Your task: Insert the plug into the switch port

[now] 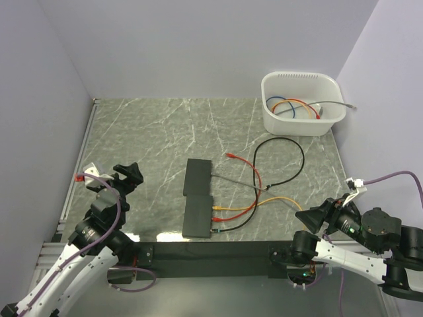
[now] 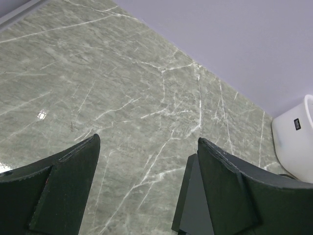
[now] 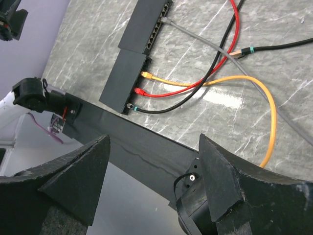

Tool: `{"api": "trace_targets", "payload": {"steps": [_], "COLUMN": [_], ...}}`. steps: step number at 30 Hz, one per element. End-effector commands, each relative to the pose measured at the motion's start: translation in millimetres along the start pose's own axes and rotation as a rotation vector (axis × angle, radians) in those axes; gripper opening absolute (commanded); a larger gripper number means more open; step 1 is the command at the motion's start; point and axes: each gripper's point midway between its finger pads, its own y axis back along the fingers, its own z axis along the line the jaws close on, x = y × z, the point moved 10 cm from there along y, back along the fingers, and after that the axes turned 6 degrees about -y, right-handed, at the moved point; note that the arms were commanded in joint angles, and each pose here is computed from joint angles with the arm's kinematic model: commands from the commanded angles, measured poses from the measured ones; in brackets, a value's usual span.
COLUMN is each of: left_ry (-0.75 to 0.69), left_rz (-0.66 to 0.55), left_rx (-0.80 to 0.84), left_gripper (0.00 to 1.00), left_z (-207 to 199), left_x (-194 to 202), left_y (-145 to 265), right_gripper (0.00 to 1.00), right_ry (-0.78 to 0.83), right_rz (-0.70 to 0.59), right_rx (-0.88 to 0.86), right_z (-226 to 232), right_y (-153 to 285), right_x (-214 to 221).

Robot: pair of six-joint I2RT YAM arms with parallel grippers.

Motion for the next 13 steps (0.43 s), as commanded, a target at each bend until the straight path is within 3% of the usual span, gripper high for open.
{"api": "trace_targets", "payload": {"steps": [1, 13], "left_ry": [0.022, 0.025], "left_rz": [-0.018, -0.022], "left_rx": [0.000, 0.000], "left_gripper": [0.87, 0.87], "left_z": [0.0, 0.0], "left_x": [-2.9, -3.5], "left_y": [1.1, 1.4], "right_gripper": [0.80, 0.76], "right_ry": [-0.013, -0.029], "right_rz": [-0.020, -0.047], "right_rx": [0.008, 0.012], "right_z": [-3.5, -5.4], "right_y": [2.7, 5.1], "right_x": [-1.4, -4.3]}}
